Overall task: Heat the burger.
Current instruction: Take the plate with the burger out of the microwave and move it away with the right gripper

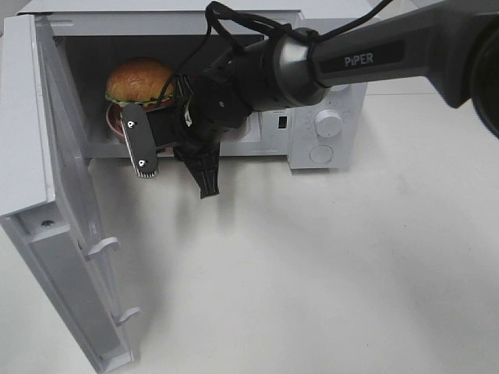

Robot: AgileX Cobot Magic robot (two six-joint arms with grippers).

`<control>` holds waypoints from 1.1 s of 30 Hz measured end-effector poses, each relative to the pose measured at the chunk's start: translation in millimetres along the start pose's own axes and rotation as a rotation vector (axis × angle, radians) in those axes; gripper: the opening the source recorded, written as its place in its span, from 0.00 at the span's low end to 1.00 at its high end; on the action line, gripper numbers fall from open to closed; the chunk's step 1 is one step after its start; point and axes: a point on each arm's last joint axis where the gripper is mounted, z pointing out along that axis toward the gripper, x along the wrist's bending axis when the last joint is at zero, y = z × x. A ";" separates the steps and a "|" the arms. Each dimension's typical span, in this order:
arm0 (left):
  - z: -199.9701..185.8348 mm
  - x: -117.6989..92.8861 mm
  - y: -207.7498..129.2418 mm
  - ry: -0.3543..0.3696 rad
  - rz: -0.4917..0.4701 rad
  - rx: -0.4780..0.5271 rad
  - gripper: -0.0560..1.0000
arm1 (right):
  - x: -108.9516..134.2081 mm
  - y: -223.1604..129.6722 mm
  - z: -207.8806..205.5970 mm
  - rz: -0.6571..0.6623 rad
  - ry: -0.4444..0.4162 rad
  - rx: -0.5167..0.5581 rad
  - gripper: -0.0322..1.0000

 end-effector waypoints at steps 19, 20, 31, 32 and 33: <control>0.0 0.0 0.0 0.000 0.000 0.000 0.98 | 41.2 -15.2 -47.0 -0.082 -0.022 -0.049 0.16; 0.0 0.0 0.0 0.000 0.000 0.000 0.98 | 45.1 -16.7 -51.7 -0.092 -0.023 -0.053 0.16; 0.0 0.0 0.0 0.000 0.000 0.000 0.98 | 66.1 -24.5 -72.2 -0.105 -0.011 -0.066 0.16; 0.0 0.0 0.0 0.000 0.000 0.000 0.98 | 69.6 -25.6 -76.7 -0.106 -0.015 -0.073 0.16; 0.0 0.0 0.0 0.000 0.000 0.000 0.98 | 69.6 -25.6 -76.7 -0.106 -0.015 -0.073 0.16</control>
